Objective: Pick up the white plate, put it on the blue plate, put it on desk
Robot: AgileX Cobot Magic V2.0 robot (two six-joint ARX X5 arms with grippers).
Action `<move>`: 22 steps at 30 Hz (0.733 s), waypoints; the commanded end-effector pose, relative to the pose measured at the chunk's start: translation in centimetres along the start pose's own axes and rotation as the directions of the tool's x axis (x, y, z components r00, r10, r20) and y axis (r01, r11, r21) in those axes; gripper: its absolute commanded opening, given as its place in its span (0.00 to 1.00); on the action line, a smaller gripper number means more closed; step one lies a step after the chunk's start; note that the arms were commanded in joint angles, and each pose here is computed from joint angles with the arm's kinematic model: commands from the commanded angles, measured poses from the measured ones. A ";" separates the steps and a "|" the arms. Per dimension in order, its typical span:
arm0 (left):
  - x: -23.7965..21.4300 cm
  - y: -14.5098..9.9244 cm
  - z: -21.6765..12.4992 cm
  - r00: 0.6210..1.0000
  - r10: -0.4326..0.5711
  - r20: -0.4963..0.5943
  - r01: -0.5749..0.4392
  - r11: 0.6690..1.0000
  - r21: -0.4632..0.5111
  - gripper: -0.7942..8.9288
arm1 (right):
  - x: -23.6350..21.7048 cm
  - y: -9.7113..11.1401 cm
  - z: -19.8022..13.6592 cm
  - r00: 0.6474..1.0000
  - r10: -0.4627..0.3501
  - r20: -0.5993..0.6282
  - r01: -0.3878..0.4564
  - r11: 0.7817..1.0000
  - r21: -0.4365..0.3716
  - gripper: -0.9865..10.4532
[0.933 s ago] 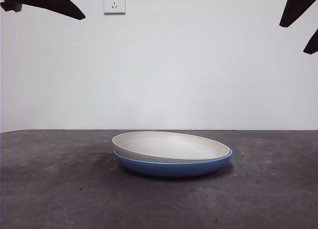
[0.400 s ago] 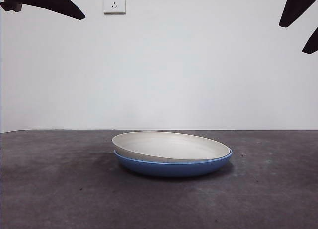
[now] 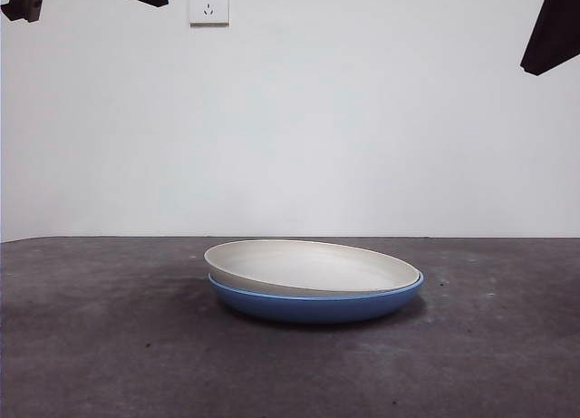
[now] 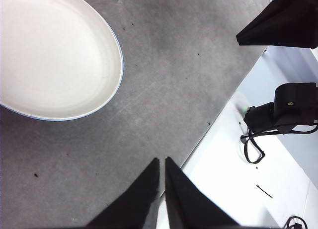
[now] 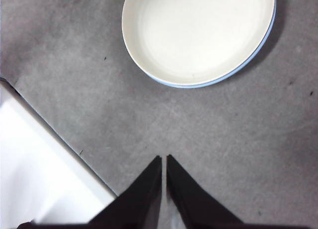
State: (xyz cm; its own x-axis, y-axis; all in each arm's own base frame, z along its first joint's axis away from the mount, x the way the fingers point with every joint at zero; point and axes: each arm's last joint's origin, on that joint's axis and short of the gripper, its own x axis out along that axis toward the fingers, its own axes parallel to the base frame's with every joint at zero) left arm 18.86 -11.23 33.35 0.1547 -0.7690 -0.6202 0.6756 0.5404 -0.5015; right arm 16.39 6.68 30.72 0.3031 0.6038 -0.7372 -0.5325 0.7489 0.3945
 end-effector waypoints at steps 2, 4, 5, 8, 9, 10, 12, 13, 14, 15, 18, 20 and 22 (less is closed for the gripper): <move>0.0 -0.1 0.3 1.000 -0.009 0.009 0.009 1.000 0.025 0.10 | -0.2 0.2 0.7 0.999 0.006 0.033 -0.005 0.999 -0.037 0.09; 0.0 -0.1 0.3 1.000 -0.009 0.009 0.009 1.000 0.025 0.10 | -0.2 0.2 0.7 0.999 0.006 0.034 -0.005 0.999 -0.038 0.09; 0.0 -0.1 0.3 1.000 -0.009 0.009 0.009 1.000 0.025 0.10 | -0.2 0.2 0.7 0.999 0.006 0.033 -0.005 0.999 -0.037 0.09; 0.0 -0.1 0.3 1.000 -0.009 0.008 0.009 1.000 0.025 0.10 | -0.2 0.2 0.7 0.999 0.006 0.033 -0.005 0.999 -0.037 0.09; 0.0 -0.1 0.3 1.000 -0.009 0.009 0.009 1.000 0.025 0.10 | -0.2 0.2 0.7 0.999 0.006 0.033 -0.005 0.999 -0.037 0.09; 0.0 -0.1 0.3 1.000 -0.009 0.009 0.009 1.000 0.025 0.10 | -0.2 0.2 0.7 0.999 0.006 0.033 -0.005 0.999 -0.037 0.09; 0.0 -0.1 0.3 1.000 -0.009 0.008 0.009 1.000 0.025 0.10 | -0.2 0.2 0.7 0.999 0.006 0.033 -0.005 0.999 -0.037 0.09; 0.0 -0.1 0.3 1.000 -0.009 0.009 0.009 1.000 0.025 0.10 | -0.2 0.2 0.7 0.999 0.006 0.034 -0.005 0.999 -0.038 0.09; 0.0 -0.2 0.3 1.000 -0.009 0.008 0.009 1.000 0.025 0.10 | -0.2 0.2 0.7 0.999 0.006 0.033 -0.005 0.999 -0.037 0.09; 0.0 -0.2 0.3 1.000 -0.009 0.008 0.009 1.000 0.025 0.10 | -0.2 0.2 0.7 0.999 0.006 0.033 -0.005 0.999 -0.037 0.09; -1.1 -0.4 0.4 0.998 0.011 0.069 -0.019 0.992 0.123 0.10 | -0.2 0.2 0.7 0.999 0.006 0.033 -0.005 0.999 -0.037 0.09; -2.6 -0.8 0.9 0.981 0.022 0.191 -0.071 0.966 0.250 0.10 | -0.2 0.2 0.7 0.999 0.006 0.033 -0.005 0.999 -0.037 0.09; -4.6 -1.3 1.4 0.941 0.035 0.337 -0.165 0.916 0.365 0.10 | -0.2 0.2 0.7 0.999 0.006 0.033 -0.005 0.999 -0.037 0.09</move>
State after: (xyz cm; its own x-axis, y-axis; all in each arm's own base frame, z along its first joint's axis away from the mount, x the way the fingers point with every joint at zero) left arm 18.39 -9.08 36.47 0.3699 -0.8086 -0.4575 0.8079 0.5231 -0.2713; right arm 16.57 6.73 30.85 0.3204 0.6093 -0.7253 -0.5441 0.7451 0.3856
